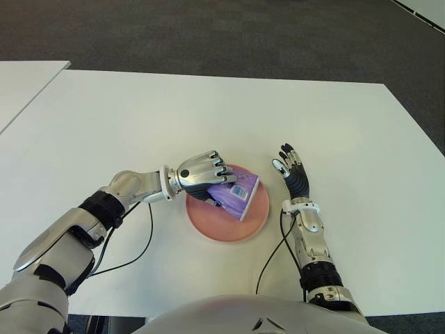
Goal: Put the tissue paper into the plate.
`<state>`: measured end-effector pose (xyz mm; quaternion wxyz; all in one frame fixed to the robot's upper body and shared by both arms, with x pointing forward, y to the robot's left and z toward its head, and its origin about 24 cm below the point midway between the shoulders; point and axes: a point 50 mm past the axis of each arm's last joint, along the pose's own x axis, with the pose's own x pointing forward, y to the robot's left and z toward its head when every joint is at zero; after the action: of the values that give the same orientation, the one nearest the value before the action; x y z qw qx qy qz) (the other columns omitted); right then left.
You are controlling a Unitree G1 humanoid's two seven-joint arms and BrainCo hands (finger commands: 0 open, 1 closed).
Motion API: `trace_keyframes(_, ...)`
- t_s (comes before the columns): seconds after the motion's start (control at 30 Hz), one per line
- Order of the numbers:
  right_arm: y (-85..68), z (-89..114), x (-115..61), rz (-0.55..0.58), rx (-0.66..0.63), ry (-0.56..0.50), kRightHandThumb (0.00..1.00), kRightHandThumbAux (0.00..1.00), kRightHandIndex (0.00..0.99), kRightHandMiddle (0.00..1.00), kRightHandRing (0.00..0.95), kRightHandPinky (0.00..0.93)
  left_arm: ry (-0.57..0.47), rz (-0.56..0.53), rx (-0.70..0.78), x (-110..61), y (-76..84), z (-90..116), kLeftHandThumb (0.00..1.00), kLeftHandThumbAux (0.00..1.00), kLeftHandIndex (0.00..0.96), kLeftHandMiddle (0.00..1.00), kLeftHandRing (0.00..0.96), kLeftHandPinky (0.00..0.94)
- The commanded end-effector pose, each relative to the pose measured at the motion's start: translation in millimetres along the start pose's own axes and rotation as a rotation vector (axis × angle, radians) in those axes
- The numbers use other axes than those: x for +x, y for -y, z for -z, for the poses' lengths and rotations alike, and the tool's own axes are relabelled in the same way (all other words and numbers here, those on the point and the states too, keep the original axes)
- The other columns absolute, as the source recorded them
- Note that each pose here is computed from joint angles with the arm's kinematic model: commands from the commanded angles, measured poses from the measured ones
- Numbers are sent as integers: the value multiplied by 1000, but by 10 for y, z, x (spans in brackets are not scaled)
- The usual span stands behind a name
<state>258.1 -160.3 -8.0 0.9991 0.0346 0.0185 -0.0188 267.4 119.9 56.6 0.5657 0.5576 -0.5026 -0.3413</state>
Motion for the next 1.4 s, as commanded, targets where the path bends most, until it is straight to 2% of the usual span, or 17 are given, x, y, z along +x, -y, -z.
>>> trace_keyframes(0.03,63,453,-254,38,12,-257,535,569,15,21,10,38,9,18,-76,-46,84,-63,745,700,442,828,832,794)
trace_keyframes(0.2,63,451,-248,40,16,-258,538,574,14,22,11,41,3,15,-137,-52,77,-63,745,700,442,820,824,782)
trace_keyframes(0.33,66,450,-245,42,17,-259,544,575,16,24,13,42,-9,21,-285,-90,61,-91,744,700,442,813,814,781)
trace_keyframes(0.53,67,449,-241,42,18,-261,550,573,18,27,16,41,-21,2,-391,-102,16,-107,739,700,443,803,802,777)
trace_keyframes(0.67,70,447,-239,43,18,-262,550,575,20,28,16,44,-21,-5,-439,-105,-19,-118,723,699,442,774,760,717)
trace_keyframes(0.73,70,447,-238,44,17,-262,551,577,20,29,18,46,-17,28,-451,-113,-27,-121,704,698,435,663,630,586)
trace_keyframes(0.8,71,448,-238,45,17,-262,552,578,20,29,18,46,-7,83,-447,-131,-38,-122,526,556,388,504,454,420)
trace_keyframes(0.83,71,448,-238,45,18,-263,553,579,21,30,18,46,-1,110,-441,-141,-47,-122,445,483,311,365,313,294)
trace_keyframes(0.87,71,448,-238,45,18,-263,554,580,21,30,18,45,26,168,-413,-167,-121,-116,415,457,284,315,262,249)
trace_keyframes(0.9,72,448,-238,45,18,-263,550,582,20,30,18,43,44,210,-394,-184,-176,-116,376,380,181,201,168,159)
trace_keyframes(0.93,73,447,-239,43,18,-263,547,584,19,30,18,41,63,260,-371,-192,-215,-109,350,330,116,129,107,101)
trace_keyframes(1.03,74,442,-240,38,17,-261,532,593,13,28,14,33,80,337,-337,-188,-256,-96,336,226,38,42,35,33)
trace_keyframes(1.1,76,441,-241,37,16,-260,526,596,11,27,13,30,78,351,-334,-183,-269,-98,336,196,19,21,17,16)
trace_keyframes(1.4,82,437,-246,30,17,-253,504,609,3,28,10,19,36,450,-229,-146,-281,-64,413,126,0,0,0,0)
